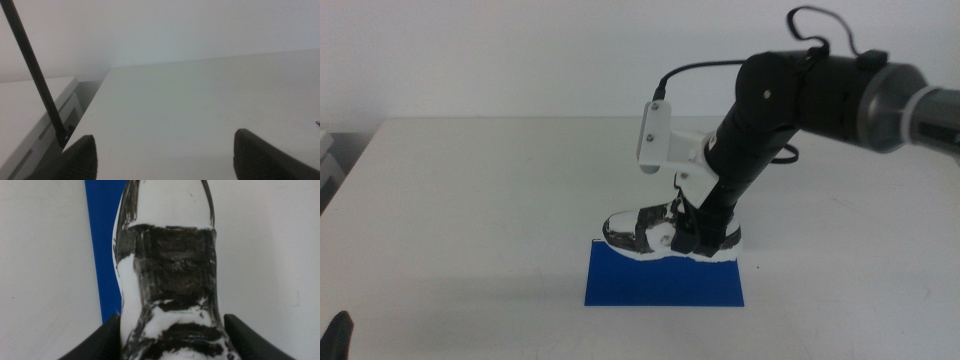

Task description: Use one arm to grab the shoe from the table and place it on the mat.

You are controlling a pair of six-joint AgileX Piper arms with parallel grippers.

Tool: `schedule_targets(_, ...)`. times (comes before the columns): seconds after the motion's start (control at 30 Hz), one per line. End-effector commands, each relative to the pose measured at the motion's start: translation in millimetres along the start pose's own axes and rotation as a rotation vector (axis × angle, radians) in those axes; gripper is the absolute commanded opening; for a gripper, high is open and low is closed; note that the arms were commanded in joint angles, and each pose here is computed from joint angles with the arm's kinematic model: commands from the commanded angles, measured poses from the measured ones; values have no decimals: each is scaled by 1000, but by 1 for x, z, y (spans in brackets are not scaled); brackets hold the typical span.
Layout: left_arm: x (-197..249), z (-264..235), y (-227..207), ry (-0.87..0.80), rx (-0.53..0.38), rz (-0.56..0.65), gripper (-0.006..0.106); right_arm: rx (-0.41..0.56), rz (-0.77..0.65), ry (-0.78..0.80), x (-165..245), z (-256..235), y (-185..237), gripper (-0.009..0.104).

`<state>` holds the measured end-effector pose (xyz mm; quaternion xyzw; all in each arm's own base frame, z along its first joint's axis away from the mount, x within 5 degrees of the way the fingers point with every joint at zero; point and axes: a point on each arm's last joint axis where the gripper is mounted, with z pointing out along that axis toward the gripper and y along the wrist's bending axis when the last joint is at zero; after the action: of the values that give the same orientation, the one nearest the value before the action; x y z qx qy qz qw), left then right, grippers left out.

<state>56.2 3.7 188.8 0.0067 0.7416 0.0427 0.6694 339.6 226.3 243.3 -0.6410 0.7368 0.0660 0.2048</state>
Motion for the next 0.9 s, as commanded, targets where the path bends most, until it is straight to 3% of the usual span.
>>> schedule_targets(0.0,-7,-2,-1,-101,9,-12,93,66,-8,-68,-11,-19,-3,-1)
schedule_targets(0.47,-7,-2,-1,-101,9,-12,93,38,17,-42,-6,20,-9,-1)
schedule_targets(0.87,-7,-2,-1,-101,9,-12,93,7,53,-56,-7,25,-7,1)
